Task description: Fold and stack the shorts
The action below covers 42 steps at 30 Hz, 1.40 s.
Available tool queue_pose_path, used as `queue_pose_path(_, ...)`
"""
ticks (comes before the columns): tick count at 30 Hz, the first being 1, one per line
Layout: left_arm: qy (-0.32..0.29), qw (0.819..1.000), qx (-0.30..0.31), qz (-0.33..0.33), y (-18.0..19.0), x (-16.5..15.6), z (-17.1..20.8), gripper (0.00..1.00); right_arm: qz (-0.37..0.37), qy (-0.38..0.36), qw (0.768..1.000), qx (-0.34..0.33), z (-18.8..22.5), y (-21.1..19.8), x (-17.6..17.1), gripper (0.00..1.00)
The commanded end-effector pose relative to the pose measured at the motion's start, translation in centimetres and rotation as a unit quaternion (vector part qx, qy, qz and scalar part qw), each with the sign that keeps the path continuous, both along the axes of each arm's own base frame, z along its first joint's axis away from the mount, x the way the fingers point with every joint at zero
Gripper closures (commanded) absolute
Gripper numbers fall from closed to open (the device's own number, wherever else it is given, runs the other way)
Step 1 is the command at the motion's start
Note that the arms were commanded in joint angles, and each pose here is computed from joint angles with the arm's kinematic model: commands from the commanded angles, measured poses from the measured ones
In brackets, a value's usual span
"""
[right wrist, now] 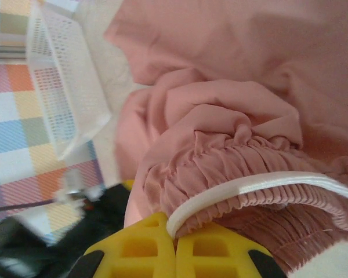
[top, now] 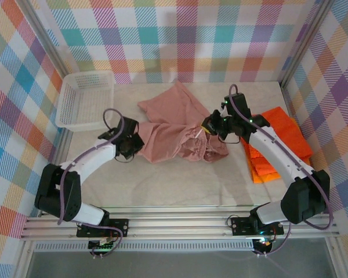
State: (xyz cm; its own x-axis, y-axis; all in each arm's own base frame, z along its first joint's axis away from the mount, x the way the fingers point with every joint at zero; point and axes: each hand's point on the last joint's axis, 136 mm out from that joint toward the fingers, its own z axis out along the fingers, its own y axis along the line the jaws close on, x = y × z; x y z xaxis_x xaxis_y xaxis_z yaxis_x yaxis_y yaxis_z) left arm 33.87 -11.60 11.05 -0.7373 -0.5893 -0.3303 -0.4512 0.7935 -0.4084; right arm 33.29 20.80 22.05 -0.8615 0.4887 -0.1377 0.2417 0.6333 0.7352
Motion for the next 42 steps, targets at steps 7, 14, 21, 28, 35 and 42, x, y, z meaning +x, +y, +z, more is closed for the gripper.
queue_pose_path(7,-0.04,0.994,0.106,0.006,7.4,-1.1,11.4,0.98,0.04,0.043,0.991,-0.117,-6.1,-4.6,-4.7,1.0)
queue_pose_path(14,-0.035,0.994,0.101,0.005,8.0,-1.8,11.8,0.4,0.127,0.078,0.985,-0.084,-8.6,-2.8,-8.3,1.0)
queue_pose_path(21,-0.016,0.997,0.066,0.041,8.5,-6.8,8.9,0.17,0.265,0.14,0.947,-0.115,-10.8,-1.0,-14.0,0.72)
queue_pose_path(28,0.048,0.994,0.065,0.075,9.4,-10.4,3.5,0.18,0.31,0.126,0.921,-0.202,-10.3,-3.1,-15.0,0.34)
queue_pose_path(35,0.056,0.997,0.005,0.058,7.2,-9.9,1.1,0.16,0.255,0.009,0.944,-0.209,-5.6,-1.6,-8.0,0.15)
queue_pose_path(42,0.107,0.984,0.051,0.131,10.7,-11.7,-2.2,0.15,0.219,0.031,0.966,-0.132,-7.2,2.1,-0.6,0.14)
